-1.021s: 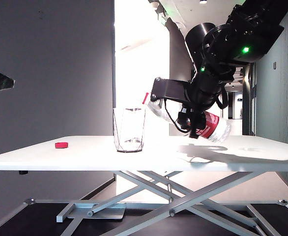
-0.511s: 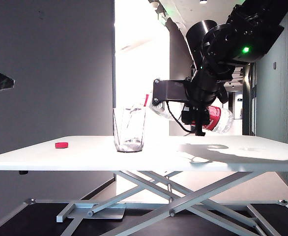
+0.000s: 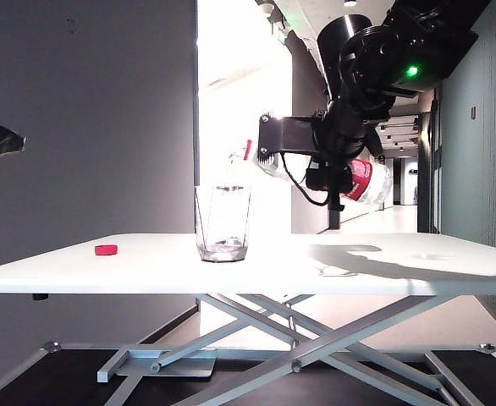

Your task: Pick up the mineral water bottle on the table and pour water into the mug until it's half full.

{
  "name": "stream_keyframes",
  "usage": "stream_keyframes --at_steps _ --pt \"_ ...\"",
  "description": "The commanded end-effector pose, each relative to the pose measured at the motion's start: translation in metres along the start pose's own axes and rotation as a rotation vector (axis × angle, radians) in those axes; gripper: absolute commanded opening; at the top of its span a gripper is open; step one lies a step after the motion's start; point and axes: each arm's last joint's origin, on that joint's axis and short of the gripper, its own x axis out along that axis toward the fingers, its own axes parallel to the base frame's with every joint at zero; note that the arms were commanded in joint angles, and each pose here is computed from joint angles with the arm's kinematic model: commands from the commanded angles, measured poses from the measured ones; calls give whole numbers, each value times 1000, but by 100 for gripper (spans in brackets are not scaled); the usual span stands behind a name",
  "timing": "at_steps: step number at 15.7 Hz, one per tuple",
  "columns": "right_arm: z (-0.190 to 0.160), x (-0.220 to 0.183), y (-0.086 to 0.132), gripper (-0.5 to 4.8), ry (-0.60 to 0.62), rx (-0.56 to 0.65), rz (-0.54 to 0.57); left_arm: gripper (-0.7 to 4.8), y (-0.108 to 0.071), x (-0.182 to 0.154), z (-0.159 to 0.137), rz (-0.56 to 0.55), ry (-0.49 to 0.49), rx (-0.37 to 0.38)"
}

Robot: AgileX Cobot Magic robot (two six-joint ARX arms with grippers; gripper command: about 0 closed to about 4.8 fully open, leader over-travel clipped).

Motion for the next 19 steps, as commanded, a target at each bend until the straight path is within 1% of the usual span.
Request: stream_keyframes --at_steps 1,6,8,11,19 --pt "2 -5 -14 206 -4 -46 -64 28 0 0 1 0 -11 6" --pt "1 -5 -14 206 23 -139 -59 28 0 0 1 0 -11 5" --pt "1 -5 -14 206 33 -141 -60 28 0 0 1 0 -11 5" --pt "0 -5 -14 206 66 -185 -63 28 0 0 1 0 -10 5" --pt "0 -5 -14 206 69 -187 -63 28 0 0 0 -1 0 3"
